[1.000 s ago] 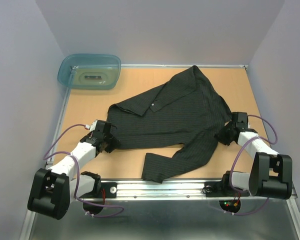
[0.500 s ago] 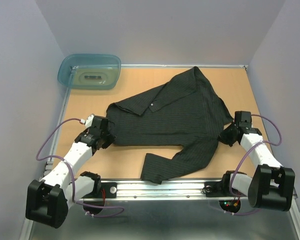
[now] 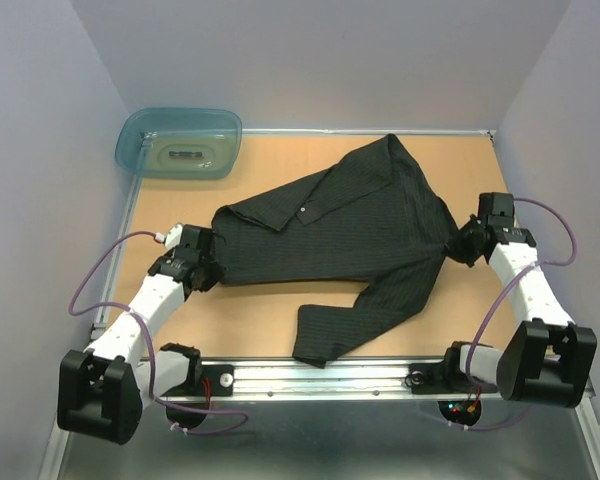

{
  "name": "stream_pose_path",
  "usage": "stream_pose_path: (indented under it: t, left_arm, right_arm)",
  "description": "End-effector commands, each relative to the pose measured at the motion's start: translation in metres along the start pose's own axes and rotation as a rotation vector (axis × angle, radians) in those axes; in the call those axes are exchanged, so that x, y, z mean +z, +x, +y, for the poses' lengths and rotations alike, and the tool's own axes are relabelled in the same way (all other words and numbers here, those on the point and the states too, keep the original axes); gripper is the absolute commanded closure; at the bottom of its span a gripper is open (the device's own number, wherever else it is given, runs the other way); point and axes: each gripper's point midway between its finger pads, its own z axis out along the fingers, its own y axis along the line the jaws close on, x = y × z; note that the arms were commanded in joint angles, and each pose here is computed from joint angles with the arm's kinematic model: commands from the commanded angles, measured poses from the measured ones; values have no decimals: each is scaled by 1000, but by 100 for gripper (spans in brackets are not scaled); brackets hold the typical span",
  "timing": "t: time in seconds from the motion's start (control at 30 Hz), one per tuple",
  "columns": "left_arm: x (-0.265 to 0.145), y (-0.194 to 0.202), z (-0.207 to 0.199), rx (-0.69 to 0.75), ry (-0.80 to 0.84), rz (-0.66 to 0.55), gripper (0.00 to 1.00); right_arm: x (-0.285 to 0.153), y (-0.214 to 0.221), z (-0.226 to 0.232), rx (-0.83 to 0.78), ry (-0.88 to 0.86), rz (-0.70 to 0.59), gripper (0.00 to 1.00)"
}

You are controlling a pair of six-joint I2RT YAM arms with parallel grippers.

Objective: Fold and stack the long sleeve shirts
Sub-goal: Flatten the shirt out

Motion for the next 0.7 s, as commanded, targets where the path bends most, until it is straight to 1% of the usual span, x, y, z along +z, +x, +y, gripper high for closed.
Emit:
stream_pose_path:
  t: [0.0,0.13,0.27,0.33,0.5,0.57,0.67]
  left_arm:
    - [3,-30,-9,9,-18,-76,82]
    - [8,-44,-25,25,-2,-80,81]
    - [20,-53,-36,47,-15,-75,79]
    - [22,-58,-42,55,-10,-79,77]
    - [40,-55,-40,73,-46,-47,69]
    - [46,-53,-40,83,-55,-32,66]
    - [46,-52,-44,86,-39,-23,65]
  right_arm:
    - [-8,-45,23,-12,-21,-110,99]
    - [4,-54,36,-19,-43,-98,99]
    - [20,-58,39,-26,-30,-78,99]
    - [30,-57,38,-35,-17,-61,99]
    - [44,-64,38,-33,11,-62,99]
    - [50,-62,36,-31,23,-52,96]
    - [54,-60,35,-28,24,-41,95]
